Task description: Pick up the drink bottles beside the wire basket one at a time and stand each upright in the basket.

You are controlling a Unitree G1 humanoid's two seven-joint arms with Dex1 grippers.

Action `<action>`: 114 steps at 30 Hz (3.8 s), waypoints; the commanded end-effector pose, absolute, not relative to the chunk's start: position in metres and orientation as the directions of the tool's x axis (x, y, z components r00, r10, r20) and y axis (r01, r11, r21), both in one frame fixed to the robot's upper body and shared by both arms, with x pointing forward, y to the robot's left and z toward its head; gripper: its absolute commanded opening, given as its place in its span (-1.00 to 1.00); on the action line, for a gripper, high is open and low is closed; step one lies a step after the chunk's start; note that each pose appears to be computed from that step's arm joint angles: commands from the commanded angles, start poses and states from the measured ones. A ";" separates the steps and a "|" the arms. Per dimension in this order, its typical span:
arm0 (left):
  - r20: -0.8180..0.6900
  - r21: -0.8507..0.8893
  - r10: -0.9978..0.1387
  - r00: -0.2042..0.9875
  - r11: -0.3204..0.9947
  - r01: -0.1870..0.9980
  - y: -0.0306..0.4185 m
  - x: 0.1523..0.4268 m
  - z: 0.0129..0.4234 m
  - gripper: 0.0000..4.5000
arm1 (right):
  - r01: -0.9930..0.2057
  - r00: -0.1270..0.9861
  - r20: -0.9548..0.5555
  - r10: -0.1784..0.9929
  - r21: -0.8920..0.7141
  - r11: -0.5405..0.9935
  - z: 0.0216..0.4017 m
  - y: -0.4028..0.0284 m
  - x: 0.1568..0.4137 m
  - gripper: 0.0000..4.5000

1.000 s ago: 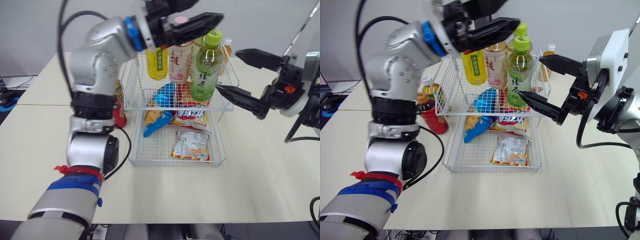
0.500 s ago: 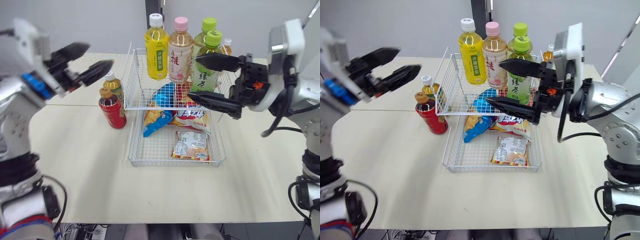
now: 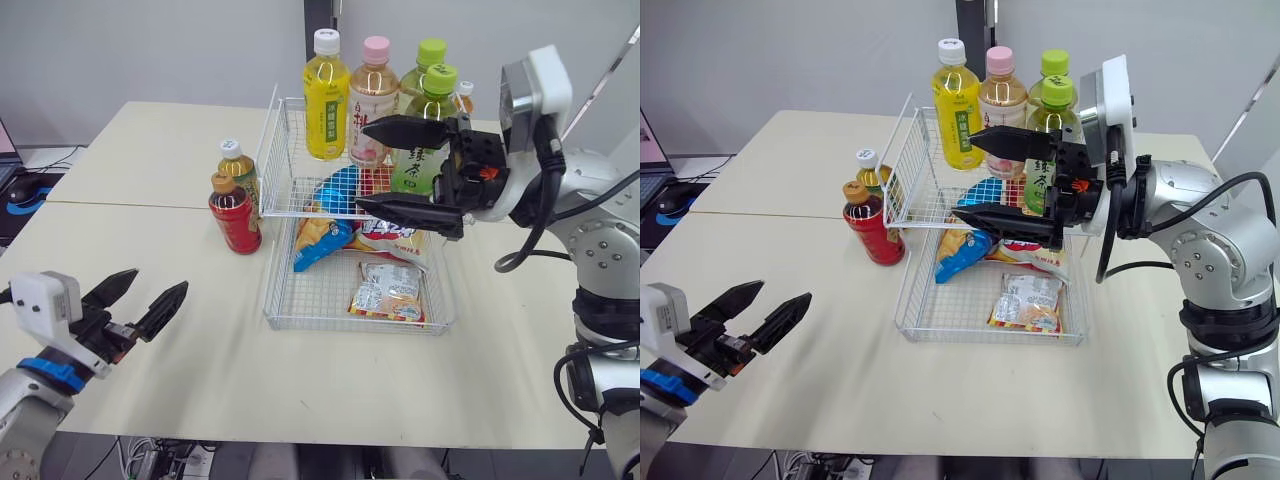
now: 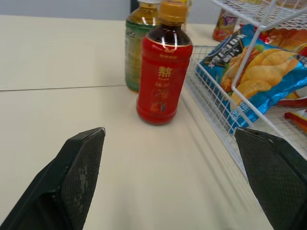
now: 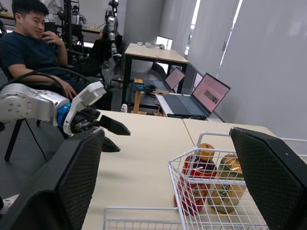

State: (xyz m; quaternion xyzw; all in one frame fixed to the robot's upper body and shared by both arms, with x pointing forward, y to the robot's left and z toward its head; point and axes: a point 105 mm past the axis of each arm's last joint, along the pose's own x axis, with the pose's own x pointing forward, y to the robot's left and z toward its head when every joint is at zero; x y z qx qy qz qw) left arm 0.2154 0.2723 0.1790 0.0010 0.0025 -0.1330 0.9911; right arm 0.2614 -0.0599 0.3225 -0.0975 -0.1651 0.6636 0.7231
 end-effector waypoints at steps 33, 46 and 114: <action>0.143 0.174 -0.366 0.920 0.924 0.341 0.213 0.376 0.234 0.91 | -0.869 0.170 0.151 0.974 -0.443 0.221 0.335 -0.073 0.241 1.00; 0.150 0.154 -0.345 0.927 0.934 0.322 0.221 0.377 0.230 -0.39 | -0.863 0.181 0.151 0.972 -0.450 0.231 0.336 -0.073 0.240 1.00; 0.286 0.324 -0.940 0.188 0.280 0.904 0.072 0.327 0.403 0.97 | -0.764 0.389 0.228 0.892 -0.461 0.451 0.348 -0.099 0.239 1.00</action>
